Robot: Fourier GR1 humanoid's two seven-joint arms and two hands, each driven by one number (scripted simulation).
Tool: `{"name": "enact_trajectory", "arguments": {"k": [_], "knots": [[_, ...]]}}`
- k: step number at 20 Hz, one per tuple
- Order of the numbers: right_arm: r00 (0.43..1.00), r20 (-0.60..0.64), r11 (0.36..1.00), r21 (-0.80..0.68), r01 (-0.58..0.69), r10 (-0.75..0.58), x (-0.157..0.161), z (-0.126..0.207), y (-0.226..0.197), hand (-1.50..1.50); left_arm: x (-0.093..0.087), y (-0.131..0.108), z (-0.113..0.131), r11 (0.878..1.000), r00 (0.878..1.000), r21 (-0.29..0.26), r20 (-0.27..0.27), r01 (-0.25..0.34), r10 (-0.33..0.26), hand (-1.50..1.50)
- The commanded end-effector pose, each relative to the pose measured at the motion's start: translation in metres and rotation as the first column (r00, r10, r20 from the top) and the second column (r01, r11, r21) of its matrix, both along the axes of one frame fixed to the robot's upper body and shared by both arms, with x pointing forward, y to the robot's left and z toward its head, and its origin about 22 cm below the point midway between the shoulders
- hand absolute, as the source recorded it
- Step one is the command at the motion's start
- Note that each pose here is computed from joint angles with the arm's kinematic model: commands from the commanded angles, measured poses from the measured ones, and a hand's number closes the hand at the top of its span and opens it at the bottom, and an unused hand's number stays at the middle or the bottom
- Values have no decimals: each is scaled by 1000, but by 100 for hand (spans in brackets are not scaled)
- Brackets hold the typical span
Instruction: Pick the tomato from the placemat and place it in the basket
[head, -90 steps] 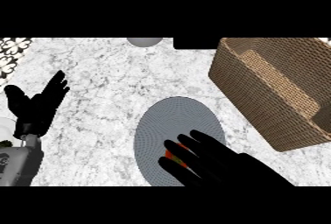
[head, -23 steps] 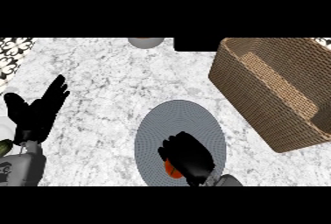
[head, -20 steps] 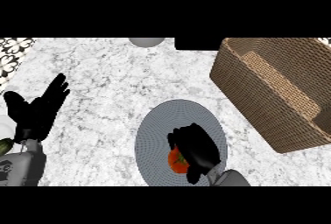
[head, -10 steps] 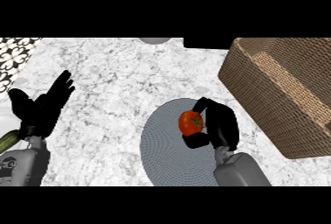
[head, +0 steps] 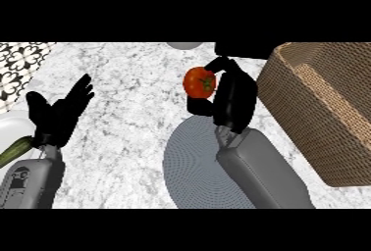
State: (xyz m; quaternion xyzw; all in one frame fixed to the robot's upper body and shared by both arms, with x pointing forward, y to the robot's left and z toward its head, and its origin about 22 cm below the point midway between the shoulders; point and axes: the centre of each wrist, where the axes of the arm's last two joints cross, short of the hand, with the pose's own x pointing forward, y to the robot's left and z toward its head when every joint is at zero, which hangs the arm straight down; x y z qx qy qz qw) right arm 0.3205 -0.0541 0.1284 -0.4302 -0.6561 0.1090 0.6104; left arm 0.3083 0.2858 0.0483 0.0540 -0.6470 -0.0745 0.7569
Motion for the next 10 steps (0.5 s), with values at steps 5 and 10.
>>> {"name": "enact_trajectory", "arguments": {"k": [5, 10], "knots": [[970, 72, 972, 37, 231, -233, 33, 66, 43, 150, 8, -2, 2, 1000, 1000, 4, -10, -2, 2, 0], [941, 111, 947, 5, 322, -321, 49, 104, 58, 150, 6, 4, -1, 1000, 1000, 12, -18, -7, 7, 0]]}}
